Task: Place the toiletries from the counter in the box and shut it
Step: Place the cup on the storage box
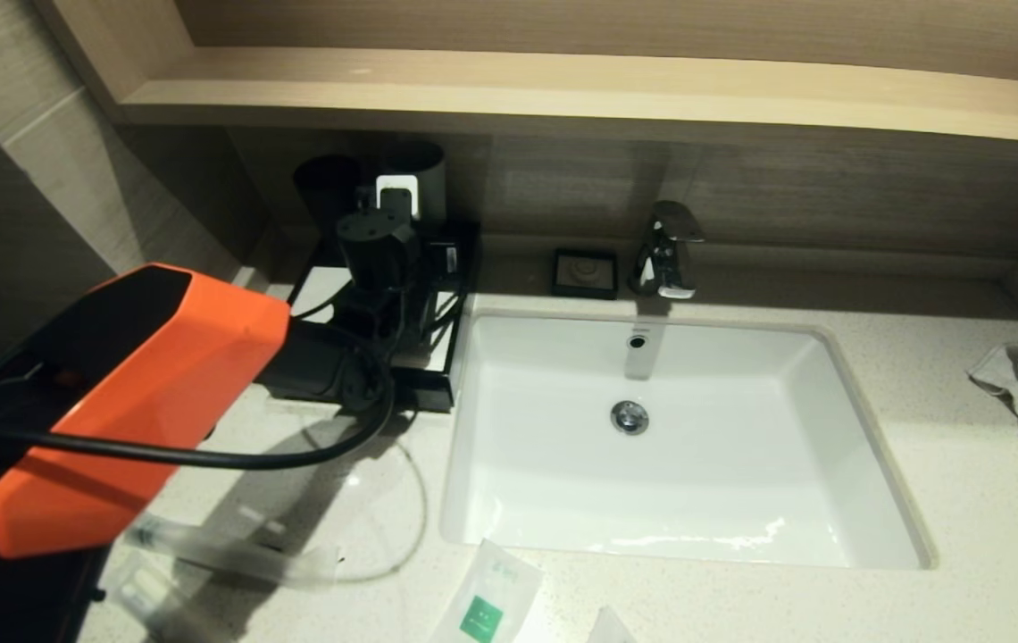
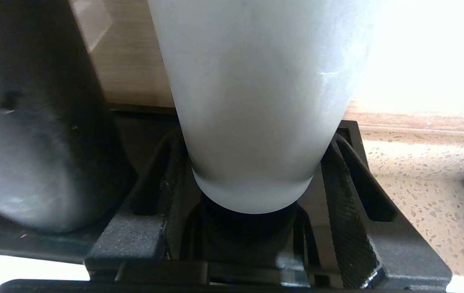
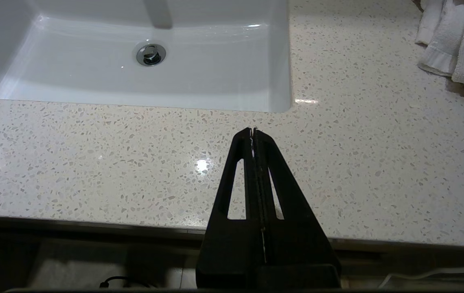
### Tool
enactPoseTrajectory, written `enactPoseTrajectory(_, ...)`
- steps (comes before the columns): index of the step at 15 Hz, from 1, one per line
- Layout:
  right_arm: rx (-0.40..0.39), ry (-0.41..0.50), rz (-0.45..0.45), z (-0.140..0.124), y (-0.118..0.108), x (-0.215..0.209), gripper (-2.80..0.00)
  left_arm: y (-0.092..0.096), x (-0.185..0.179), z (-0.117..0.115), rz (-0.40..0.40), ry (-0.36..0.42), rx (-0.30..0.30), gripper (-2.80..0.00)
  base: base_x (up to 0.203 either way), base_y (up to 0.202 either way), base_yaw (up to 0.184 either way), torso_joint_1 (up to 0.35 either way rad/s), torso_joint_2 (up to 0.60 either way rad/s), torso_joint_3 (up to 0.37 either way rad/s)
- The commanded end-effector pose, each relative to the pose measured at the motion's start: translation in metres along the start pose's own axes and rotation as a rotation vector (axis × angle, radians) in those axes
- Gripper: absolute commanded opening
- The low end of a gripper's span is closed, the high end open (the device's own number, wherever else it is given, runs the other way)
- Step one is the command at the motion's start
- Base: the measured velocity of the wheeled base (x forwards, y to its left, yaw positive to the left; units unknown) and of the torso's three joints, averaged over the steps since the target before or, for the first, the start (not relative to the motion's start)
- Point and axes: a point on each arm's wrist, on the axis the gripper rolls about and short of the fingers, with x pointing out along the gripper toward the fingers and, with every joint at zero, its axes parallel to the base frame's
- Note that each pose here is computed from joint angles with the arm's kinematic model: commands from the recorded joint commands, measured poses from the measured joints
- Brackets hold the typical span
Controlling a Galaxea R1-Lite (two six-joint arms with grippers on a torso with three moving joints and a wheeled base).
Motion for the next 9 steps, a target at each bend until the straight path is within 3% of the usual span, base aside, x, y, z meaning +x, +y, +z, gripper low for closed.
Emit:
enactPoseTrajectory(1, 0.0, 0.0, 0.0, 0.0, 0.0, 0.0, -2.8, -0.0011, 0.0029, 0.0005, 0.003, -0.006, -0.002, -2.8, 0.0, 0.0, 0.0, 0.0, 0.0, 0.0)
enactPoseTrajectory(9, 0.0, 0.0, 0.0, 0.0, 0.0, 0.0, -2.8, -0.0027, 0.0027, -0.0003, 0.0, -0.006, -0.002, -2.8, 0.0, 0.0, 0.0, 0.0, 0.0, 0.0)
